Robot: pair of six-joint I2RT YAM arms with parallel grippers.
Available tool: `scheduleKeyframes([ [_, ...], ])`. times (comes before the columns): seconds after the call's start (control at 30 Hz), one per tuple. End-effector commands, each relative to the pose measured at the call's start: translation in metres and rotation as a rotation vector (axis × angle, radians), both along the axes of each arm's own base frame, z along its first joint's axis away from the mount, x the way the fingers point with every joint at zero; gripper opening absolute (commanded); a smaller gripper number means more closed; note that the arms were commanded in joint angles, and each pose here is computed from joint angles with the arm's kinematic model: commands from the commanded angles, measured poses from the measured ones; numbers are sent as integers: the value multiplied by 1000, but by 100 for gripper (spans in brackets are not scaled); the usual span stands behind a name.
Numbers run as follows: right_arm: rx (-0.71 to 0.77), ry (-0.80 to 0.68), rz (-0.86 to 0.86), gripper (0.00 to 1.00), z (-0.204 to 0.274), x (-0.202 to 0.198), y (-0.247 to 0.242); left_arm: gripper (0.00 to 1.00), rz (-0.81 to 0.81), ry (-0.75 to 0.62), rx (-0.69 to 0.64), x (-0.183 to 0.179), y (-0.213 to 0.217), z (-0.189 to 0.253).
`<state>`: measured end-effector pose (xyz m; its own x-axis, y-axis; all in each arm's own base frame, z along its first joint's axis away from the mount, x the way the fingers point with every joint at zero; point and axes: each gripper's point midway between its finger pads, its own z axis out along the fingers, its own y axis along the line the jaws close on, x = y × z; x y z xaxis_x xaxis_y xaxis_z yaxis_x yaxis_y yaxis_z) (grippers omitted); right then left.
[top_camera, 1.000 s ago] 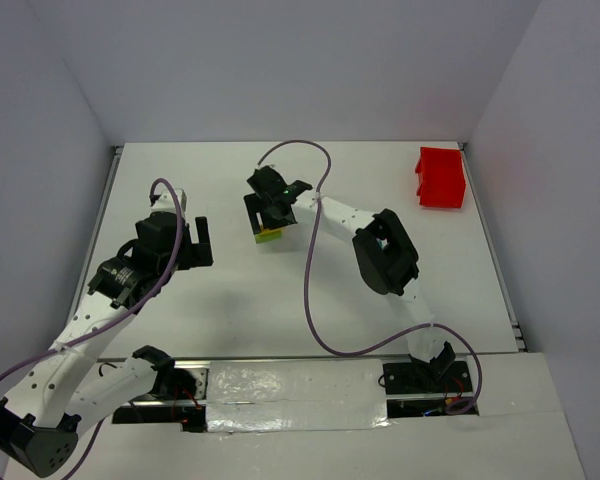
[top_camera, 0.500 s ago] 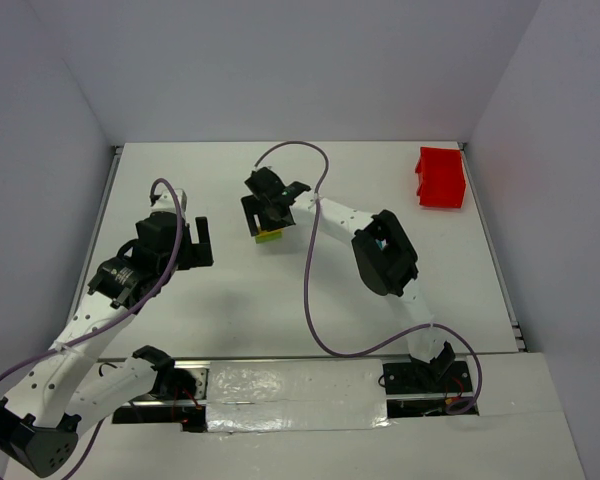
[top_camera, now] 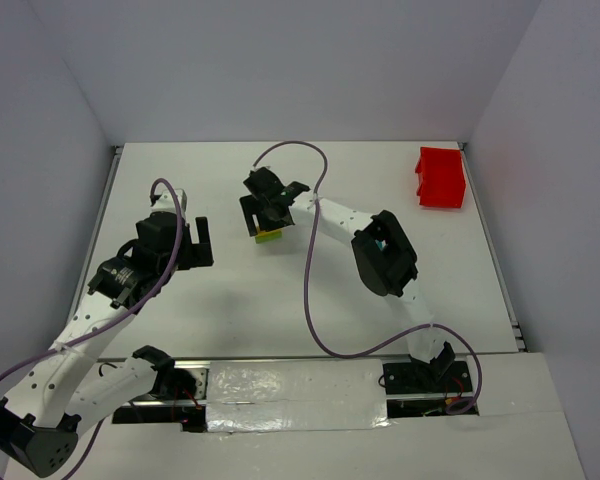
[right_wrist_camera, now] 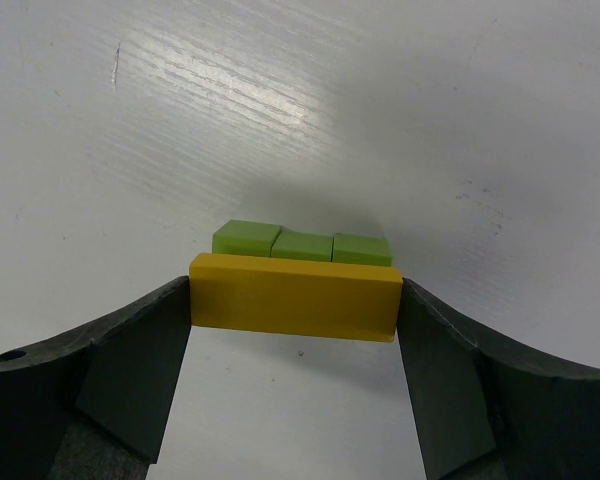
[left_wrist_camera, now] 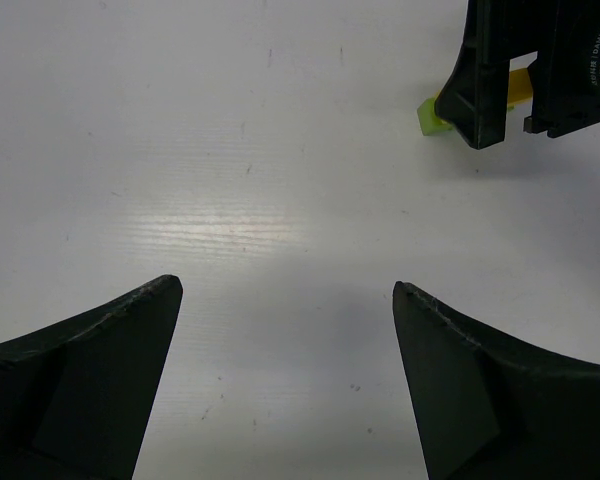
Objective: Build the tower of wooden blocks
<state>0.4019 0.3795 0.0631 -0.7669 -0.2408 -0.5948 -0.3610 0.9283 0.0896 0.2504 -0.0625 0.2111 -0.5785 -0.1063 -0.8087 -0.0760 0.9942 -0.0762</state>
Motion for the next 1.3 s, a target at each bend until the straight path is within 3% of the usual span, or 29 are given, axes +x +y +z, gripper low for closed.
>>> scheduleKeyframes([
  [0.0, 47, -52, 11, 80, 24, 7, 14, 100, -5, -26, 0, 4, 0, 4],
  [1.27, 12, -42, 18, 90, 7, 9, 13, 99, -9, -25, -2, 4, -1, 4],
])
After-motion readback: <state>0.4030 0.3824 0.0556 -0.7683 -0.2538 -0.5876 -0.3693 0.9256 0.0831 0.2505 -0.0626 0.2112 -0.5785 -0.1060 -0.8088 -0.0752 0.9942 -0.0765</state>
